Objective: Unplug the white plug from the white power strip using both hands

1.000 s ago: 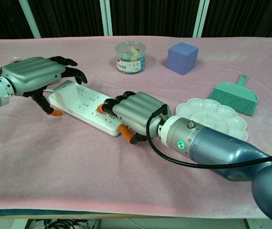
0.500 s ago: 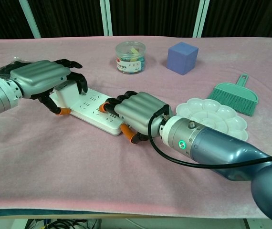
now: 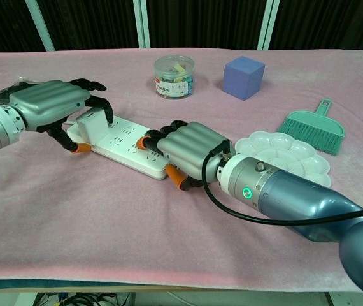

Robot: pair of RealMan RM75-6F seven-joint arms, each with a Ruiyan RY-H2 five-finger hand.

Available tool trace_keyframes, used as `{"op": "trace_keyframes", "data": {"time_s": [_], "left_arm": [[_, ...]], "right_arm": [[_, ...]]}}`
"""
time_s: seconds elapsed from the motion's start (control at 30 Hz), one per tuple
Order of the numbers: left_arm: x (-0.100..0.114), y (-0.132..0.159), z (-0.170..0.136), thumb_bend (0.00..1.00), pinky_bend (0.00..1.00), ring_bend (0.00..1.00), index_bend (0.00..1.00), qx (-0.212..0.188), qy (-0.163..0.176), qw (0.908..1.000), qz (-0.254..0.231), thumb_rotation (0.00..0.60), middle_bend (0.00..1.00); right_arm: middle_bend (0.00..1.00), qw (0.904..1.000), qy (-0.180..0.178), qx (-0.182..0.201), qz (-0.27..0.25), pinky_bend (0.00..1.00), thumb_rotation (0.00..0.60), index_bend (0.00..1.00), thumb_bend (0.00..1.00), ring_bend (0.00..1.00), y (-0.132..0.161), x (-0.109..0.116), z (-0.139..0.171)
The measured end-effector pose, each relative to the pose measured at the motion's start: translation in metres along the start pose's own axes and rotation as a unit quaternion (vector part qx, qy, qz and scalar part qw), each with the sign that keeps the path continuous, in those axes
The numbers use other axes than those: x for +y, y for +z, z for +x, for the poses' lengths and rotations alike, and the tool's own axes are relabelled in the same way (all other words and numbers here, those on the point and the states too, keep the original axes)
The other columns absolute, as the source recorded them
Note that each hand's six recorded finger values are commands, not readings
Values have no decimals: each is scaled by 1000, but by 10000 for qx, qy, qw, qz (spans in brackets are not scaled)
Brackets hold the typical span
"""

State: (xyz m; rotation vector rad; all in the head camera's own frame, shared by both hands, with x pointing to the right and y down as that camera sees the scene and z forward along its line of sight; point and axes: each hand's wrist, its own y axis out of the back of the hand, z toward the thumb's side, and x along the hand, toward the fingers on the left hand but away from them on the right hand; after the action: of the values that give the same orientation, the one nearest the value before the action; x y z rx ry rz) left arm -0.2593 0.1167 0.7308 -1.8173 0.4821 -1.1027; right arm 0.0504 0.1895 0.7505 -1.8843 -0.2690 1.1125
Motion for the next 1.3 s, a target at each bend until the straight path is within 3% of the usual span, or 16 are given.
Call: {"op": "trace_keyframes", "data": {"time_s": [0.33, 0.8, 1.3], "left_arm": [[-1, 1, -1, 331, 0, 0, 409, -55, -2, 10000, -41, 600, 411], [1, 13, 3, 636, 2, 31, 511, -222, 3, 9997, -138, 600, 513], [4, 11, 6, 716, 17, 126, 604, -178, -330, 9992, -153, 600, 603]], "right_arm": [[107, 10000, 44, -15, 35, 85, 600, 135, 674, 117, 0, -2, 1], [107, 10000, 83, 14, 10, 85, 600, 135, 662, 117, 2, 0, 2], [106, 9999, 129, 39, 35, 85, 600, 141, 642, 117, 1, 1, 3]]}}
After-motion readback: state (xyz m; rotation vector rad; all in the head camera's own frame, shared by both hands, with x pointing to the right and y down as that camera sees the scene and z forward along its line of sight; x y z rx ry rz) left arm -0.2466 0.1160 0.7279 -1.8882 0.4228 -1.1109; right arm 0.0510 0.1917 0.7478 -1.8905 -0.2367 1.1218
